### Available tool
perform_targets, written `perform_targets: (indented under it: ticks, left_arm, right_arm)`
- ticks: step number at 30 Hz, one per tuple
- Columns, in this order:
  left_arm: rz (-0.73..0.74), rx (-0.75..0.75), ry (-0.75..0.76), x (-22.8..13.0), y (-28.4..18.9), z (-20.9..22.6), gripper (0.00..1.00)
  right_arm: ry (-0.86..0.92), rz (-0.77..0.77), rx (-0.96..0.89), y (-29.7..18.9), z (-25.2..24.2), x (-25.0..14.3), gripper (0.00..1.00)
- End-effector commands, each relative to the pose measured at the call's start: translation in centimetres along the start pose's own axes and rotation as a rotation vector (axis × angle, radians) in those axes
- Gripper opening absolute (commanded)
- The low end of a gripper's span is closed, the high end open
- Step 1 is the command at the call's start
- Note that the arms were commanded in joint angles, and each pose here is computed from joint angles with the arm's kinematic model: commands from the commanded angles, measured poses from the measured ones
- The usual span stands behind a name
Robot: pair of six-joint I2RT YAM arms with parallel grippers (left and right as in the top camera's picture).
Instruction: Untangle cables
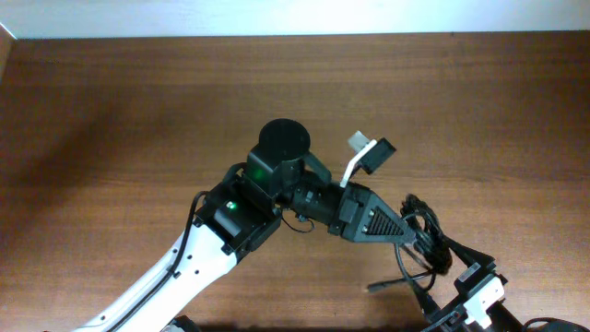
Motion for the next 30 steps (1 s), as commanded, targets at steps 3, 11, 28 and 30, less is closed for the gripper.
perform_targets:
  ticks: [3,11,28,30]
  left_arm:
    - [0.154,-0.14,0.051,-1.0,-0.3,-2.1,0.0]
    - [0.249,-0.228,0.122,-1.4,-0.7,-3.3,0.0]
    - [0.229,-0.25,0.299,-0.9,-0.7,-4.5,0.0]
    - [0.229,-0.25,0.299,-0.9,-0.7,-4.5,0.0]
  right_arm:
    - [0.004,-0.006,0.008,-0.1,0.1,-0.1,0.68]
    - [0.004,-0.006,0.008,-0.1,0.1,-0.1,0.67]
    - [-0.046,-0.133,-0.184,-0.4,-1.5,2.2,0.72]
    - [-0.048,-0.135,-0.18,-0.3,-1.4,2.2,0.72]
Point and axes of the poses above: each gripper's point midway between its finger pads, its own y axis out along the fingers, its own z axis along the line the jaws close on, x = y × z, the point moved 9 cm from there along -y, back along the fingers, and after that the axes turned 11 degrees about y, right-handed, at the moved point
